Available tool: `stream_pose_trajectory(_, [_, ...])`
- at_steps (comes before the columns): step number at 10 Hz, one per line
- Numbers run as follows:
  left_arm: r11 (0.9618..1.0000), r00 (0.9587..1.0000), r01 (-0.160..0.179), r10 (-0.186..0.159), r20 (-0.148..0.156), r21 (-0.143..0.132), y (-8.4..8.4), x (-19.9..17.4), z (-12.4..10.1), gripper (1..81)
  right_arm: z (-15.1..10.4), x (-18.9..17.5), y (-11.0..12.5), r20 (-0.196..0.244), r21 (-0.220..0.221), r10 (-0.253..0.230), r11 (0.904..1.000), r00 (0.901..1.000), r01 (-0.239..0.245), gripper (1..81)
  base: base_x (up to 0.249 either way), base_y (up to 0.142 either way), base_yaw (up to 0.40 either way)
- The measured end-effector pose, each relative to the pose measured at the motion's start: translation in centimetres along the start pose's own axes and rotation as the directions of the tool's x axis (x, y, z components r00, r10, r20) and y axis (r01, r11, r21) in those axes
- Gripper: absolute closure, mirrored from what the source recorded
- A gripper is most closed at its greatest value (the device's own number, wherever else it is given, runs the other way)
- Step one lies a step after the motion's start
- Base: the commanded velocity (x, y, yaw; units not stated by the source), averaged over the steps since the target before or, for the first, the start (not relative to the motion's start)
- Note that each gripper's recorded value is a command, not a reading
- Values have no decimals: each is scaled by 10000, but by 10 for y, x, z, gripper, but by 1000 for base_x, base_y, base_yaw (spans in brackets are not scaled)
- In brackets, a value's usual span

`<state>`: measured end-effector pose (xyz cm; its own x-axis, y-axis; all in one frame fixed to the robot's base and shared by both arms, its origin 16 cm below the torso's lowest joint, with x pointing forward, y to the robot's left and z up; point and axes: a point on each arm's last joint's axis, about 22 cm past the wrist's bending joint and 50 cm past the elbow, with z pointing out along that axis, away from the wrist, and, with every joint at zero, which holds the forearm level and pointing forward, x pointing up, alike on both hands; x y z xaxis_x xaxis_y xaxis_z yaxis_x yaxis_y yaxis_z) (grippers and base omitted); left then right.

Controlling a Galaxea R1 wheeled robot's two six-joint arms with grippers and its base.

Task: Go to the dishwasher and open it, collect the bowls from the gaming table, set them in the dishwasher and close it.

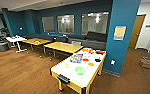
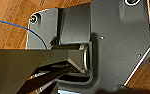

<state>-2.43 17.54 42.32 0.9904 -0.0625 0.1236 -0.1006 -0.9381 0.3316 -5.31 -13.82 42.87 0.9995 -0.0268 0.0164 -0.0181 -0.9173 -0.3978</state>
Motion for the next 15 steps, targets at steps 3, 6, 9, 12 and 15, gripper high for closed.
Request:
stream_pose_trajectory(3, [10000, 10000, 5, -5, -5, -9, 1, 1, 0, 10, 0, 0, 0, 0, -4, 0, 10000, 10000, 0, 10, 192, 82, 0])
stream_pose_trajectory(6, [10000, 10000, 3, -3, -10, -4, 0, 1, 0, 10, 0, 1, 0, -14, -6, -1, 10000, 10000, 1, 10, 178, 111, 0])
stream_pose_trajectory(9, [10000, 10000, -1, 1, -7, -4, 0, 2, 0, 10, 0, 1, 0, -10, -5, -1, 10000, 10000, 1, 10, 172, 118, 0])
stream_pose_trajectory(12, [10000, 10000, -1, 1, -10, -2, 0, 2, 0, 10, 0, -1, 0, 17, -5, 11, 10000, 10000, -11, 10, 171, 123, 0])
stream_pose_trajectory(15, [10000, 10000, 0, 0, -12, -4, 0, 3, 0, 10, 0, 0, -2, 9, 19, 10, 10000, 10000, -10, 10, 151, 135, 0])
